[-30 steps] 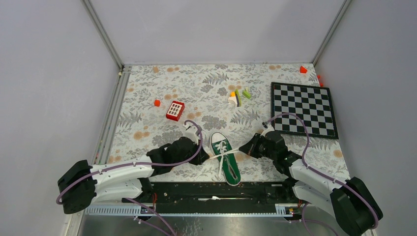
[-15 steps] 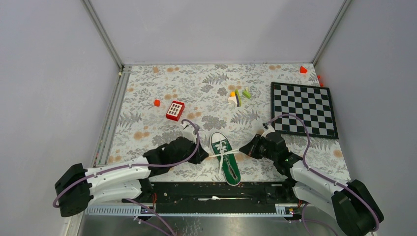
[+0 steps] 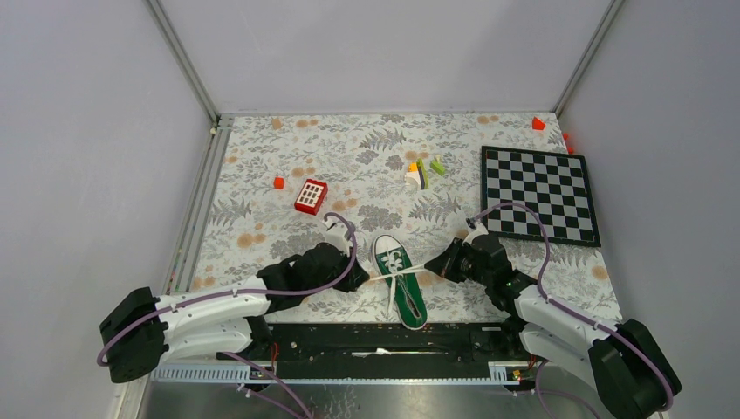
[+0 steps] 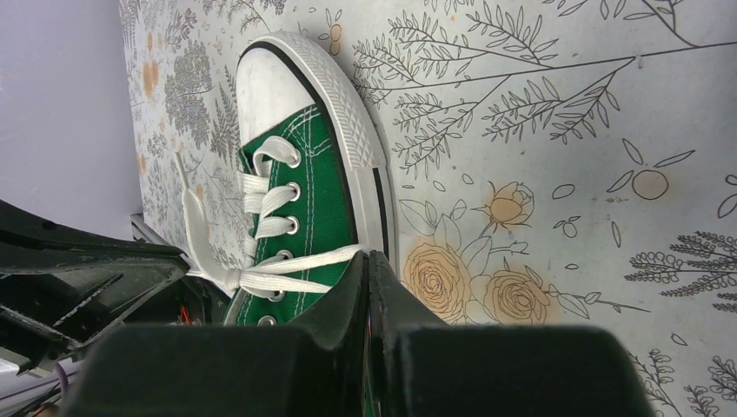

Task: Tie the shoes
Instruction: Tie the shoelace on the shoe.

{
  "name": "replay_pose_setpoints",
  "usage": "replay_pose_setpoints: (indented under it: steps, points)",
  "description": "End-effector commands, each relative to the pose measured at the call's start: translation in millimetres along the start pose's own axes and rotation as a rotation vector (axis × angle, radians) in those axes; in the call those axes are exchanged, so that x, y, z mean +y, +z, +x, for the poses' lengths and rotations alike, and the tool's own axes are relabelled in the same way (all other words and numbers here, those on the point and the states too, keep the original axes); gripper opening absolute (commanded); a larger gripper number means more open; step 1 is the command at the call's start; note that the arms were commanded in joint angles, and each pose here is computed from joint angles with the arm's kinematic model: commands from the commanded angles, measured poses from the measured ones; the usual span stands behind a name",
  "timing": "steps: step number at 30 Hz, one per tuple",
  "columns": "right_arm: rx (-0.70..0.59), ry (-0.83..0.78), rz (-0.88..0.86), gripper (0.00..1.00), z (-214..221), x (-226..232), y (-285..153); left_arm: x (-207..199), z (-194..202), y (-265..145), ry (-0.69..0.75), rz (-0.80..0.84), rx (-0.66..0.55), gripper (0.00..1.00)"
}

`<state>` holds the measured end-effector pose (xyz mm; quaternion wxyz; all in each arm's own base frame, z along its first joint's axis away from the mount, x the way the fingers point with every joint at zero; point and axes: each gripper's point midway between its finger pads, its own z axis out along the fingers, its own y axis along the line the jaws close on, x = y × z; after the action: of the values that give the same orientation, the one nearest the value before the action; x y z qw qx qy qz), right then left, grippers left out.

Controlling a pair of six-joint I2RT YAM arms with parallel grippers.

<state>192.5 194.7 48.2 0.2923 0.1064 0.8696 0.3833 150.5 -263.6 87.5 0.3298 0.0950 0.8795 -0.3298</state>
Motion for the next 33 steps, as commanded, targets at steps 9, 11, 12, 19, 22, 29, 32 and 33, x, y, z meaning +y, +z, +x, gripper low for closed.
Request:
replay_pose_setpoints:
  steps: [9,11,12,19,22,29,32,33]
  points:
    - [-0.044,-0.008,0.039,0.00,-6,-11,-2,-4,-8,-1,0.040,0.011,-0.013,0.00]
    - [-0.044,-0.008,0.042,0.00,-6,-12,-2,-3,-8,0,0.042,0.007,-0.012,0.00]
    - [-0.044,-0.008,0.043,0.00,-6,-13,-2,-3,-8,0,0.043,0.006,-0.011,0.00]
    - [-0.040,-0.012,0.050,0.00,-5,-14,-2,0,-6,1,0.041,-0.005,-0.011,0.00]
    - [-0.038,-0.012,0.059,0.00,-4,-17,-1,6,-4,1,0.040,-0.025,-0.011,0.00]
    - [-0.034,-0.008,0.062,0.00,-1,-20,-1,12,-1,2,0.041,-0.046,-0.008,0.00]
    - [-0.032,-0.007,0.068,0.00,1,-23,-2,13,0,1,0.032,-0.045,-0.011,0.00]
    - [-0.034,-0.006,0.071,0.00,1,-23,-2,14,1,0,0.028,-0.047,-0.011,0.00]
